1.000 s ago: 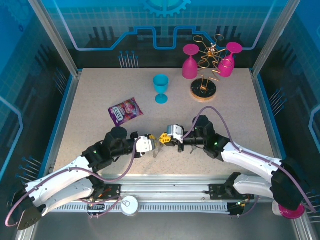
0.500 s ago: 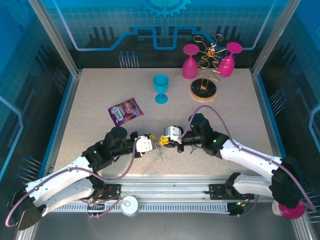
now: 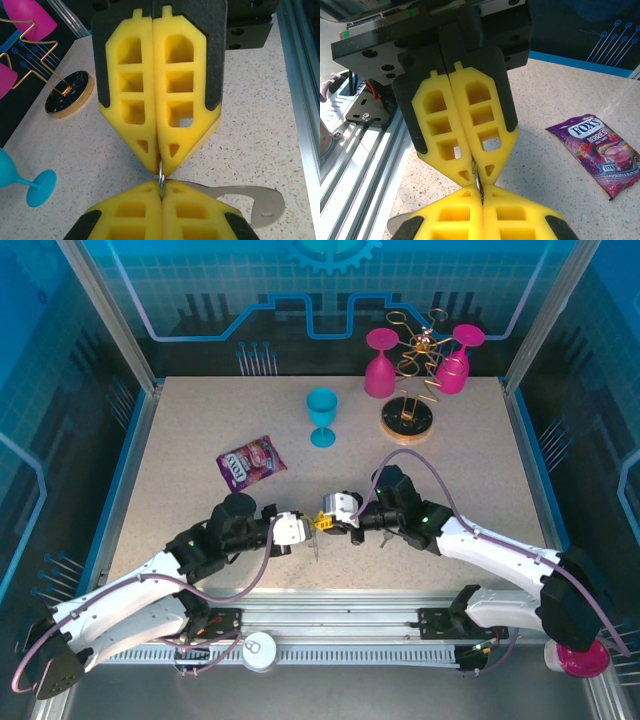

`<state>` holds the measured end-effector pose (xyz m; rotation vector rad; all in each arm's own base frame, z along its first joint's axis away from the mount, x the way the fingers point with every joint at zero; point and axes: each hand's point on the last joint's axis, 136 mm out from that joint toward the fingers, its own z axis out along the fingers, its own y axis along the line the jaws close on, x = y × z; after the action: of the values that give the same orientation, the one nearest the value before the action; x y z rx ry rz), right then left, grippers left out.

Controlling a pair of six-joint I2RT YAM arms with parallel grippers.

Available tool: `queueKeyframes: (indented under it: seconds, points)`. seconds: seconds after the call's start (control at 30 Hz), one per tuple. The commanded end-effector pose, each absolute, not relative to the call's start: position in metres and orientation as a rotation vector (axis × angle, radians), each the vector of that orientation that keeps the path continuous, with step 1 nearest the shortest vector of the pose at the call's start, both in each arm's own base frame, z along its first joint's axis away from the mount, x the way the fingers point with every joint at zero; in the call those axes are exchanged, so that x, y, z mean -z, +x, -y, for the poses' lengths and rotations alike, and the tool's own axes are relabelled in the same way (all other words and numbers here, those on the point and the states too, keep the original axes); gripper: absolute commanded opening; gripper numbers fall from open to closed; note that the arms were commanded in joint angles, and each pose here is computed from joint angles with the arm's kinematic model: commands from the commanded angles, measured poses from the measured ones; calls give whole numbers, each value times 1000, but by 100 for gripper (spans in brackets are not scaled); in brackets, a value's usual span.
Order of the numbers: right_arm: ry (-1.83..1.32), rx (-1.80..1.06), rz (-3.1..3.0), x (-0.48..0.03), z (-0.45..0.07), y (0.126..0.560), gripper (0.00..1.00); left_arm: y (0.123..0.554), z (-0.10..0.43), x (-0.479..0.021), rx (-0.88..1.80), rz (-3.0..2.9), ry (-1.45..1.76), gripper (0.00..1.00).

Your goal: Put the keys on the keyring

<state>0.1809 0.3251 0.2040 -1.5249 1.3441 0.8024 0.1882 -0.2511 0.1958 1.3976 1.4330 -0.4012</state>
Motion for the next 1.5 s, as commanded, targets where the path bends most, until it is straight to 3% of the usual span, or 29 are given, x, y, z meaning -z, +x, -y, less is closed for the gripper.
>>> queueKeyframes:
  seconds: [0.0, 0.13, 1.23, 1.47]
  points:
    - [-1467, -791, -1324, -217, -319, 180, 20, 188, 250, -201, 390, -1387, 1394, 0]
    - [-1402, -732, -1339, -212, -298, 185, 26, 186, 249, -205, 382, -1354, 1385, 0]
    - [-1488, -840, -1219, -219, -330, 165, 18, 168, 260, -208, 564, -1328, 1370, 0]
    - [-1497, -862, -1211, -220, -333, 162, 0, 168, 261, -211, 570, -1327, 1357, 0]
